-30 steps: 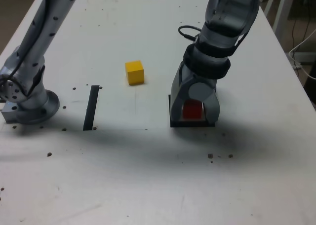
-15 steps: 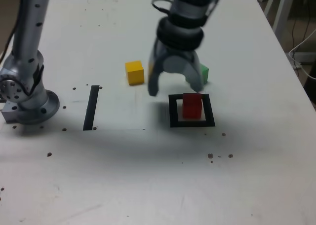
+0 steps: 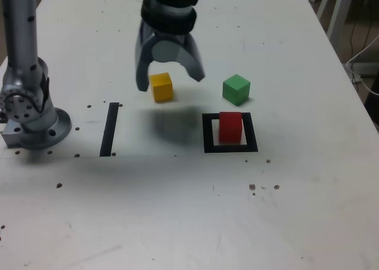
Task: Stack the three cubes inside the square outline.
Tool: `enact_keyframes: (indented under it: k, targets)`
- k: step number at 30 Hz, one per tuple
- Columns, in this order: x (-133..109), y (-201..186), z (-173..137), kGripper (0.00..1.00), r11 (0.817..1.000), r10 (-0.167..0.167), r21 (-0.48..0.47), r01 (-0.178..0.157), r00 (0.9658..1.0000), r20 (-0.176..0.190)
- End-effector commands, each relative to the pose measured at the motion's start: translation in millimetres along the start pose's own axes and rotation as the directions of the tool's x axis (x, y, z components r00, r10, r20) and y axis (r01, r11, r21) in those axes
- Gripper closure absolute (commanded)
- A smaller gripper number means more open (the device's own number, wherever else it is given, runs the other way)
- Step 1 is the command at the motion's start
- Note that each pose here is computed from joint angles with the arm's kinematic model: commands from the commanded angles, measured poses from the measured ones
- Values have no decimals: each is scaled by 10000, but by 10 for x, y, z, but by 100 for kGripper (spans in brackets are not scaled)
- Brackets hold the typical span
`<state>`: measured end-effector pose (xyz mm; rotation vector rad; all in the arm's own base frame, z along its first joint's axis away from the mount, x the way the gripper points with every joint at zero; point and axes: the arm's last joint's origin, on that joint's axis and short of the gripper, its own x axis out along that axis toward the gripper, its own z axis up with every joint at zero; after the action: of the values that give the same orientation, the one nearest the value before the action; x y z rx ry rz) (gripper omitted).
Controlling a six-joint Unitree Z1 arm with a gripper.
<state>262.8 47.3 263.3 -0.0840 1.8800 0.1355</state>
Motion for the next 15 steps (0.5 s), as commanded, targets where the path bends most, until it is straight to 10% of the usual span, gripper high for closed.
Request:
enact_keyframes:
  k: [1,15]
  targets:
    - [21,64,-40,1,9999,-39,-102,39,10000,9]
    - [329,445,72,2,9970,-655,-443,642,9974,-302]
